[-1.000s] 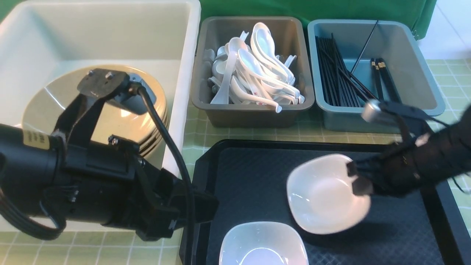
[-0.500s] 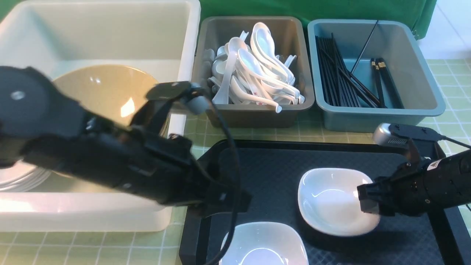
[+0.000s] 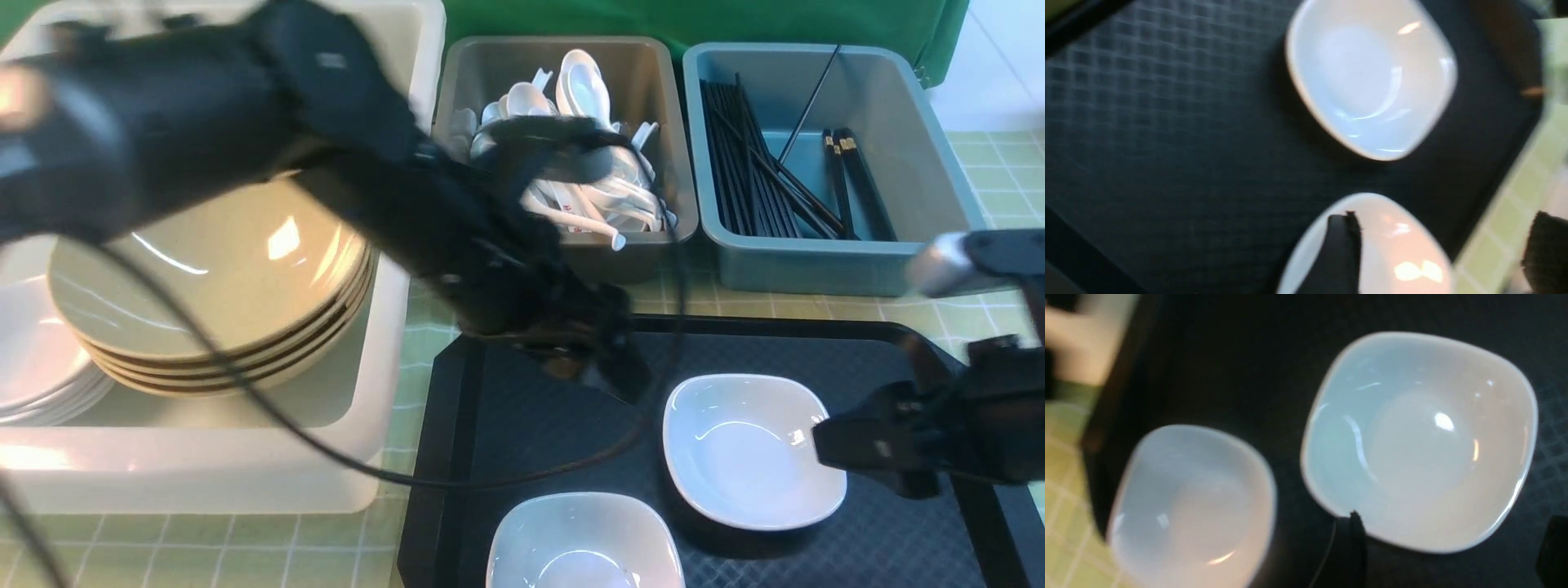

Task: On green table put chopsticks spoon bowls plates into blue grey white boxes.
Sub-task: 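Grasp the small white bowl on the black tray by its rim with the left gripper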

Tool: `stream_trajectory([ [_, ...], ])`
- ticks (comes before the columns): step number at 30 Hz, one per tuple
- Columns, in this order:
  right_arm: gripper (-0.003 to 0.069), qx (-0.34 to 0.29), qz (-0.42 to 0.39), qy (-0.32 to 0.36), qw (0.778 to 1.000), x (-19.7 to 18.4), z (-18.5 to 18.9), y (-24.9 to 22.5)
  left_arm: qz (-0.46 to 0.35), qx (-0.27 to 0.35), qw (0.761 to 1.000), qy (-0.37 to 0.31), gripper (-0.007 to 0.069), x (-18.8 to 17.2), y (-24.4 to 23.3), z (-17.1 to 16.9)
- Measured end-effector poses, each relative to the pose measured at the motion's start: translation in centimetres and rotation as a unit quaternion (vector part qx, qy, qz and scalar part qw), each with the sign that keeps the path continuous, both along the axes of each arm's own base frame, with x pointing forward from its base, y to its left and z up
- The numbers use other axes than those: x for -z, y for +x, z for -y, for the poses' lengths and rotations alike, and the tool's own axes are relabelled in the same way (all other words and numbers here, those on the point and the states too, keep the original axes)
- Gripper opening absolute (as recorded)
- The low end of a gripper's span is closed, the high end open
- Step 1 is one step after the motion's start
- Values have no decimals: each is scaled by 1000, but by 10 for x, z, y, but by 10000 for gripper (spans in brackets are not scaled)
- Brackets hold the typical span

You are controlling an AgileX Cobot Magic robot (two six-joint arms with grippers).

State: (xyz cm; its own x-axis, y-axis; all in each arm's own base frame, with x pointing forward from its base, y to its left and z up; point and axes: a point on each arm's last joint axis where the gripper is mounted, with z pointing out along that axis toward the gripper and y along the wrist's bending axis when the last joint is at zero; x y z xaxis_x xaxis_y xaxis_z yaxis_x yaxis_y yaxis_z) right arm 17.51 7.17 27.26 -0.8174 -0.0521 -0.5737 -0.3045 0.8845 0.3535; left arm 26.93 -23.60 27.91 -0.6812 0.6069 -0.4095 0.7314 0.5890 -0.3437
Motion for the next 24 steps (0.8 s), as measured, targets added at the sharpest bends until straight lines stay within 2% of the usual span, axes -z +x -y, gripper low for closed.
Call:
stream_trajectory([
  [3,581,-13,34,9,999,-16,3,-20,-14,-4,1000,26,574,14,4,21],
  [7,581,-24,85,27,996,-39,9,-58,-62,-37,996,53,575,56,25,50],
  [14,581,-35,110,31,993,-48,14,-82,-83,-55,994,52,554,87,46,68],
  [19,581,-38,110,3,993,-45,17,-83,-112,-51,992,17,411,111,52,82],
  [20,581,-38,110,2,993,-45,17,-83,-113,-49,992,17,403,113,52,83],
  [23,581,-42,104,-2,994,-44,17,-84,-125,-52,991,9,231,120,56,82],
  [24,581,-42,104,-2,994,-44,17,-84,-125,-53,991,8,209,120,56,82],
])
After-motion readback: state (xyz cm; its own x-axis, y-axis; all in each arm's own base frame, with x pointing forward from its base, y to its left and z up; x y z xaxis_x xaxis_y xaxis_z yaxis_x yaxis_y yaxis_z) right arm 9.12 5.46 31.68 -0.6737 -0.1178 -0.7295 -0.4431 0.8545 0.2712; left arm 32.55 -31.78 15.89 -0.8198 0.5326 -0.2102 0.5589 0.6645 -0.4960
